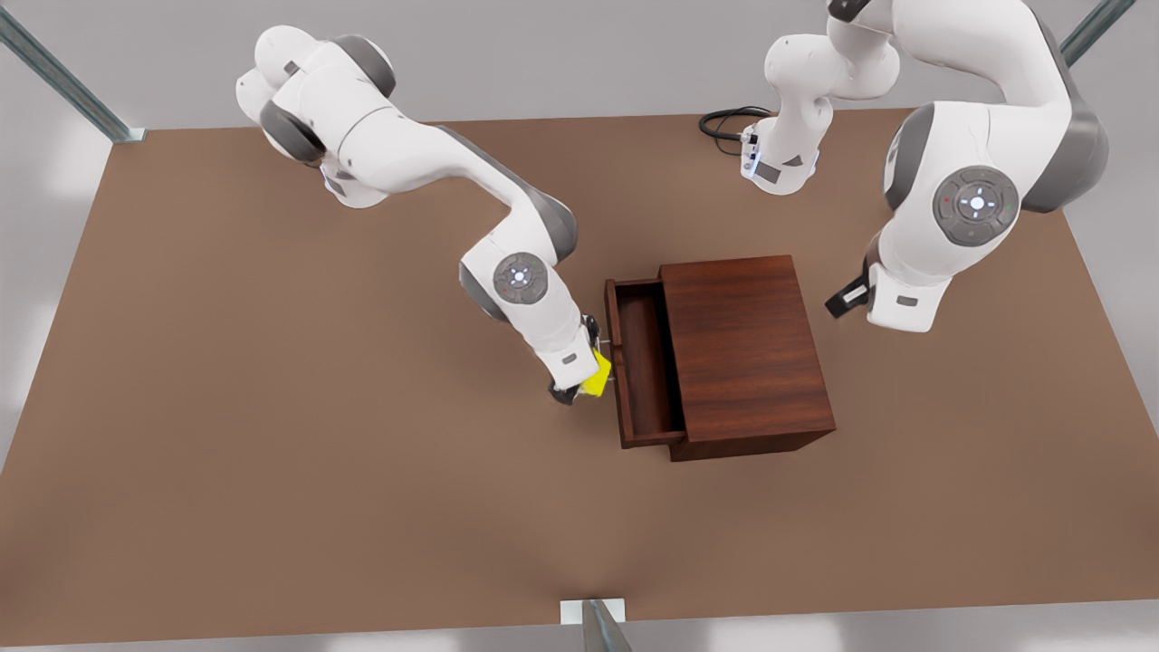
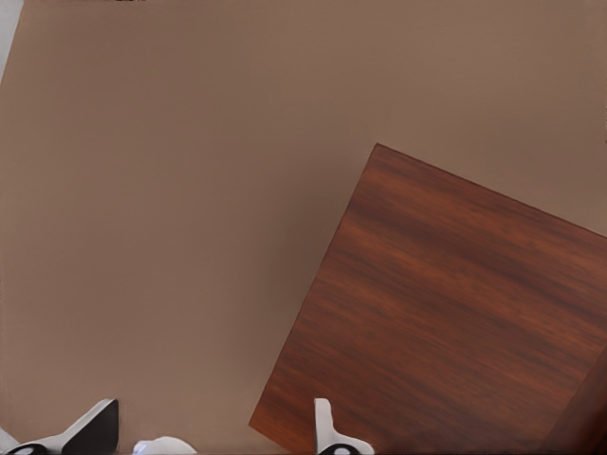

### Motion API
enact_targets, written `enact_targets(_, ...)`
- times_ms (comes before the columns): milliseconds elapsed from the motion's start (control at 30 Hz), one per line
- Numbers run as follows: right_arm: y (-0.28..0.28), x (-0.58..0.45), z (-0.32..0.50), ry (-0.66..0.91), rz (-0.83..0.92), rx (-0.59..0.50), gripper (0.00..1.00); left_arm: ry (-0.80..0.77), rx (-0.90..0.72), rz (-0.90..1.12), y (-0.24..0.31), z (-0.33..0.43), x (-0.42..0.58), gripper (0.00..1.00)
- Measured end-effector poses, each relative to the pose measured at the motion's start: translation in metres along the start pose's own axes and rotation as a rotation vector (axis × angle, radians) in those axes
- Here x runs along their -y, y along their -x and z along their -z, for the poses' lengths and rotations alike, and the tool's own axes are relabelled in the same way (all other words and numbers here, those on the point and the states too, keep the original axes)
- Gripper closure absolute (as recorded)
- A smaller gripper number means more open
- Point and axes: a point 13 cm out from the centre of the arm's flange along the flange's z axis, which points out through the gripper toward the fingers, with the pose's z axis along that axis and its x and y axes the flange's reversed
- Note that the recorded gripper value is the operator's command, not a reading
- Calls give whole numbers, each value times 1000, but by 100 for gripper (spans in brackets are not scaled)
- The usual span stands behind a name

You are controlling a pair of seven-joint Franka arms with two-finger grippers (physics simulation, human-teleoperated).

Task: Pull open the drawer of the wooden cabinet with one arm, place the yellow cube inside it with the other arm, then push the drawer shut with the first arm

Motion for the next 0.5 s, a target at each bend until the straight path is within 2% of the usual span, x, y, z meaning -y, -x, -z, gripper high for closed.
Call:
enact_targets(267,36,-75,-37,69,143,40,68,-1,-29,-305,-2,-8,-2,0)
enact_targets(500,47,-101,-55,82,209,60,68,-4,-24,-476,0,-10,0,0)
